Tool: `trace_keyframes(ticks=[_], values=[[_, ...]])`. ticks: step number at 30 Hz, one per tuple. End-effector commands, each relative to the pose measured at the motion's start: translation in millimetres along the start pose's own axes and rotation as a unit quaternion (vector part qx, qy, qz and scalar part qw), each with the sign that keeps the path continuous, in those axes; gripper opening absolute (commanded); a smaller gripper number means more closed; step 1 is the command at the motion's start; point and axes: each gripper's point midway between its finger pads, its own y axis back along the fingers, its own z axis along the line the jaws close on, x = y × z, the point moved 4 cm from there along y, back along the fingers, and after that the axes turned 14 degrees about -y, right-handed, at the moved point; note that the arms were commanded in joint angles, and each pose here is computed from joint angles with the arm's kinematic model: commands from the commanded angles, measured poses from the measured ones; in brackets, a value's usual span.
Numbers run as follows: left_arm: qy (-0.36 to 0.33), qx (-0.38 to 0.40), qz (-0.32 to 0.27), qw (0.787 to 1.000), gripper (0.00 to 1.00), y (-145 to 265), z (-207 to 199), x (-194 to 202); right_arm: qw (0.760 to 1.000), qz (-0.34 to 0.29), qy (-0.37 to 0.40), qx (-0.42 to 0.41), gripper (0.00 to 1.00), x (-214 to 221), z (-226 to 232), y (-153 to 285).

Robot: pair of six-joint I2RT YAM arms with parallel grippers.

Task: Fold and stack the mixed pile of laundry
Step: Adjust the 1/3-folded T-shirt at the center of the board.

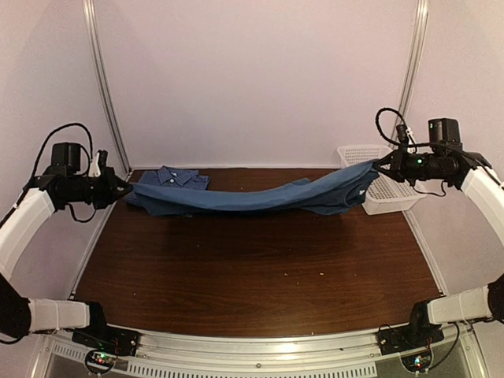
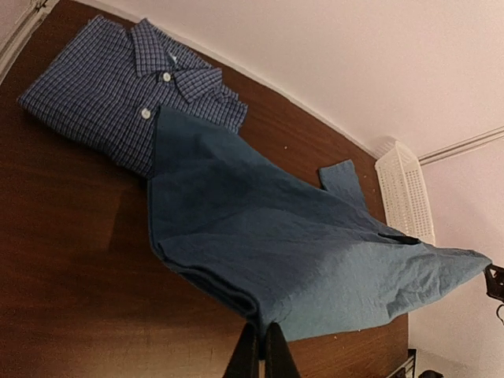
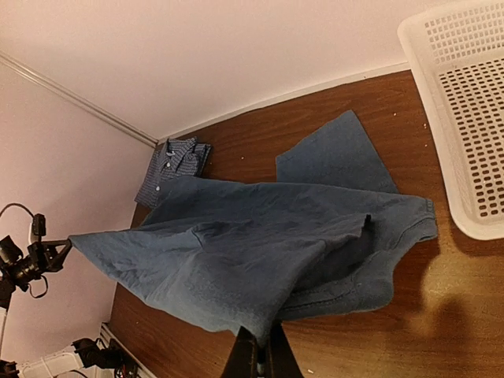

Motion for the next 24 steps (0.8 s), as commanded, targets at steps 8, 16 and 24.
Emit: trace_keyframes(ticks=[8, 16, 24], values=[[0.113, -0.076, 0.150, 0.979, 0.00, 4, 52, 174, 0.984, 0.074, -0.138, 0.085, 0.00, 147, -123, -3], [0.191, -0.165, 0.222, 0.942, 0.00, 8, 78, 223, 0.966, 0.081, -0.191, 0.157, 0.00, 195, -176, -3], [0.217, -0.195, 0.241, 0.926, 0.00, 19, 81, 239, 0.954, 0.093, -0.221, 0.182, 0.00, 223, -194, 5]])
